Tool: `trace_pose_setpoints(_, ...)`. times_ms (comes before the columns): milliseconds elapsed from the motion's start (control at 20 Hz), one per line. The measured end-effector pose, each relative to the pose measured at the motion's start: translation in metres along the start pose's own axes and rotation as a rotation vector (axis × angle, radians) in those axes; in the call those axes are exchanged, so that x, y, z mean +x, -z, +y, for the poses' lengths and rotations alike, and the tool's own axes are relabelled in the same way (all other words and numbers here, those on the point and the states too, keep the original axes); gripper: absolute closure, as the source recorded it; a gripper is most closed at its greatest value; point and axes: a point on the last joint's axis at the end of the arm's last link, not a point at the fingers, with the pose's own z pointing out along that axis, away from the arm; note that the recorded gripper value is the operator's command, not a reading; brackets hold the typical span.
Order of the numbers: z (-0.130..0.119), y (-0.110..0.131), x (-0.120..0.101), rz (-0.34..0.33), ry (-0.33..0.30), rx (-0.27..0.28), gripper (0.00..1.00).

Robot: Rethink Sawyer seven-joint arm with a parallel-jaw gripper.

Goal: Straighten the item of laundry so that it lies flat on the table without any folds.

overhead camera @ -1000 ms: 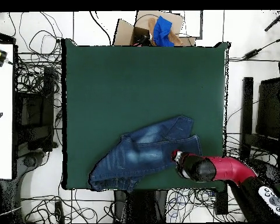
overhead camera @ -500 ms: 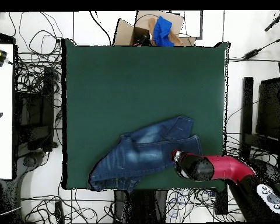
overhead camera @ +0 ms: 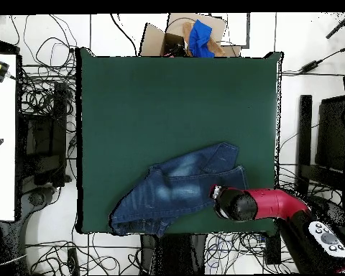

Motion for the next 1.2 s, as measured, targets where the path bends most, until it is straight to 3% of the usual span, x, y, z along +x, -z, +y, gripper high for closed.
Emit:
trace_pose_setpoints(1050, 0.003, 0.001, 0.0, -0.009, 0.0, 0.018, 1.0)
trace_pose_setpoints(1200, 0.011, 0.018, -0.003, -0.014, -0.012, 0.03, 1.0)
